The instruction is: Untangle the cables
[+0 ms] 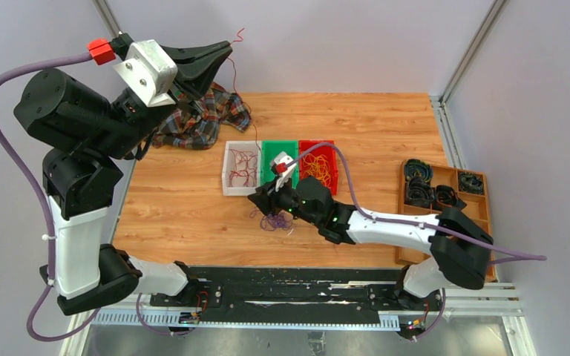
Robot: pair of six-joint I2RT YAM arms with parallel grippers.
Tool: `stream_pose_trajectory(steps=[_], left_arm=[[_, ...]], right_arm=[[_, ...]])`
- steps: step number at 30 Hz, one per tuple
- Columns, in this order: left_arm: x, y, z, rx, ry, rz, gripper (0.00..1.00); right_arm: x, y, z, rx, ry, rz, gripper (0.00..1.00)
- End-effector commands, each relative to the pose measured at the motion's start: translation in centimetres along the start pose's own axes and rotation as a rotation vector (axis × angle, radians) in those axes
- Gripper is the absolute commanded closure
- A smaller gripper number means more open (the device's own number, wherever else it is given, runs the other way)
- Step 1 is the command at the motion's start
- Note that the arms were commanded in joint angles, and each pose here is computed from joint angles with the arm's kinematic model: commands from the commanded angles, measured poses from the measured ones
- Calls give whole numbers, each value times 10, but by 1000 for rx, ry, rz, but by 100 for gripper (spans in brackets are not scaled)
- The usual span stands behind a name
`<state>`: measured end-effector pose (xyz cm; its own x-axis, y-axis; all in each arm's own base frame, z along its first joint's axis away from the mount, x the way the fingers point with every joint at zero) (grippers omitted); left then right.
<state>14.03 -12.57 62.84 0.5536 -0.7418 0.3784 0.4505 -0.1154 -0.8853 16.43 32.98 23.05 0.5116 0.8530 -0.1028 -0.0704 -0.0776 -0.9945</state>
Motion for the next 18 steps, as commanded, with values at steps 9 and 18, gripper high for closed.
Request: stream_pose_trajectory(steps=[9,18], left_arm=[[-8,-30,3,-18,-12,-106,100],[-24,-66,22,88,-173,-253,99]], right_arm=[[30,64,5,69,19,86,70],[14,103,3,82,53,169,68]])
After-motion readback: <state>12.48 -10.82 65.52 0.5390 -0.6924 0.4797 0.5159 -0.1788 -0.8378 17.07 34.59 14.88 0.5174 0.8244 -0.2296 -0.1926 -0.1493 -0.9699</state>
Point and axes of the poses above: each gripper's point midway between its finger pads, its own x axis out along the fingers, its own z axis along the line the jaws close on, y = z × x, the point moved 10 cm from there along -x, back along the fingers, and after that the axes turned 12 degrees about -x, right-handed, at the moved point
